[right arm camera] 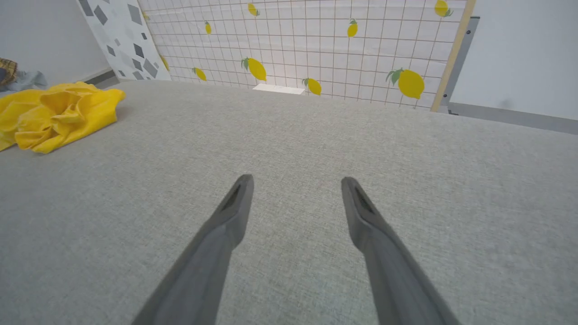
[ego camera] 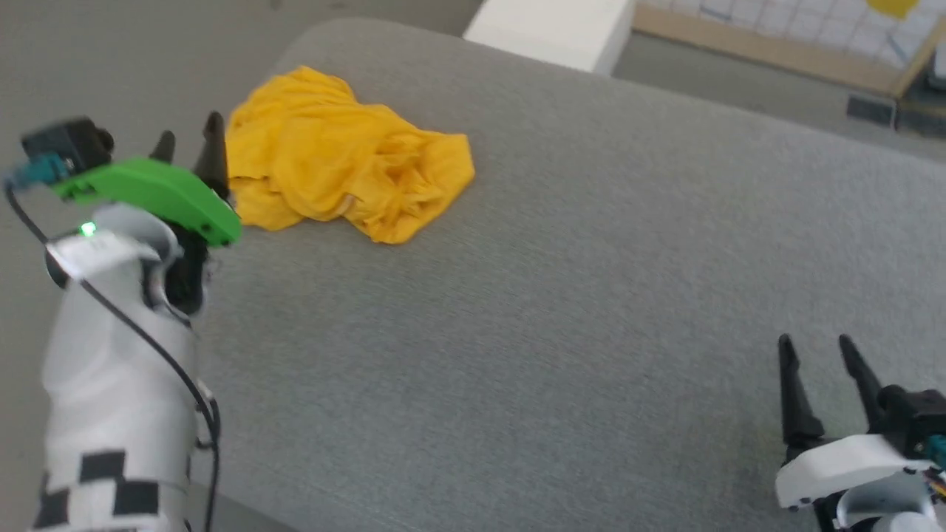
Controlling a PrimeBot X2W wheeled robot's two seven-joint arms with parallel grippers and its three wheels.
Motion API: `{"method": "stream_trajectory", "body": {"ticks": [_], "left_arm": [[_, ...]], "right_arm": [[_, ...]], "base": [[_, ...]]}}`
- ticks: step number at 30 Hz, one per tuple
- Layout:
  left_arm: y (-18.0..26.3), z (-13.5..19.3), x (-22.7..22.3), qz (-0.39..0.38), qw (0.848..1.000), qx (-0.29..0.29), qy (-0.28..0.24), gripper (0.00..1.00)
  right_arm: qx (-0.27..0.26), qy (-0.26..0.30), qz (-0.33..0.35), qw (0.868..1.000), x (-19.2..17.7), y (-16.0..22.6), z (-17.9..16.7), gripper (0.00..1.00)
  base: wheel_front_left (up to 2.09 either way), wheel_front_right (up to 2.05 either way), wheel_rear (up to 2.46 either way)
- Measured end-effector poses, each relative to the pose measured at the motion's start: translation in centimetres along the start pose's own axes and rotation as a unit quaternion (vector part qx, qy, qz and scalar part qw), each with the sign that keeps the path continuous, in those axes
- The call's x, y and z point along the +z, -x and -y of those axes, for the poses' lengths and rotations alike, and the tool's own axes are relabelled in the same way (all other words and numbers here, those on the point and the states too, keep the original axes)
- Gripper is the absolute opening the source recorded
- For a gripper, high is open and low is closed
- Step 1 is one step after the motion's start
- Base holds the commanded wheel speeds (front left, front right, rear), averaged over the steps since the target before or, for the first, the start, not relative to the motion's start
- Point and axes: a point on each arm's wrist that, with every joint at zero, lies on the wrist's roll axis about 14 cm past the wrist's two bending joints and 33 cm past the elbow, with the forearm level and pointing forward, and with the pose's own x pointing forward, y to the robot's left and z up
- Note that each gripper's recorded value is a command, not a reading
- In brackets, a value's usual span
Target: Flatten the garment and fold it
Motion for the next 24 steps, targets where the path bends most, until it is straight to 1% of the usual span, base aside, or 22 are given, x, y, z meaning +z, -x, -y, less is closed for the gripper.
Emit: {"method": "stream_trajectory", "body": {"ticks": [1,5,9,12,15,16,18,20,22,23,24], "left_arm": [[-0.9,0.2,-0.5,-0.019,1.000,0.001,-0.001,1.00],[-3.6,0.9,-2.6,-0.080,0.996,0.012,0.031,1.00],[-5.8,2.2,-6.2,-0.151,0.988,0.017,0.030,1.00],[-6.6,2.9,-9.7,-0.206,0.978,0.024,0.026,1.00],[-6.6,3.6,-13.9,-0.271,0.962,0.030,0.029,1.00],[-6.7,4.0,-14.8,-0.282,0.958,0.028,0.030,1.00],[-6.4,4.6,-17.4,-0.320,0.947,0.027,0.028,1.00],[-5.9,4.8,-19.4,-0.354,0.934,0.031,0.025,1.00],[-5.8,5.0,-20.5,-0.382,0.923,0.035,0.024,1.00],[-5.8,5.0,-20.9,-0.397,0.917,0.036,0.023,1.00],[-5.9,4.9,-21.5,-0.424,0.904,0.040,0.018,1.00]], "right_arm": [[-0.010,0.002,-0.001,1.000,0.0,0.1,0.7,1.00],[-0.040,0.012,-0.009,0.999,-0.2,0.4,3.1,1.00],[-0.071,0.016,-0.025,0.997,-1.0,1.0,5.4,1.00],[-0.085,0.015,-0.039,0.995,-2.0,1.3,6.5,1.00],[-0.098,0.015,-0.053,0.994,-3.0,1.6,7.4,1.00],[-0.101,0.015,-0.057,0.993,-3.2,1.6,7.7,1.00],[-0.107,0.014,-0.064,0.992,-3.7,1.7,8.1,1.00],[-0.110,0.014,-0.070,0.991,-4.2,1.8,8.4,1.00],[-0.114,0.013,-0.077,0.990,-4.7,1.9,8.7,1.00],[-0.115,0.012,-0.081,0.990,-5.0,2.0,8.8,1.00],[-0.119,0.011,-0.090,0.989,-5.5,2.2,9.0,1.00]], "base": [[0.00,0.00,0.00],[0.00,0.00,0.00],[0.00,0.00,0.00],[0.00,0.00,0.00],[0.00,0.00,0.00],[0.00,0.00,0.00],[0.00,0.00,0.00],[0.00,0.00,0.00],[0.00,0.00,0.00],[0.00,0.00,0.00],[0.00,0.00,0.00]]}}
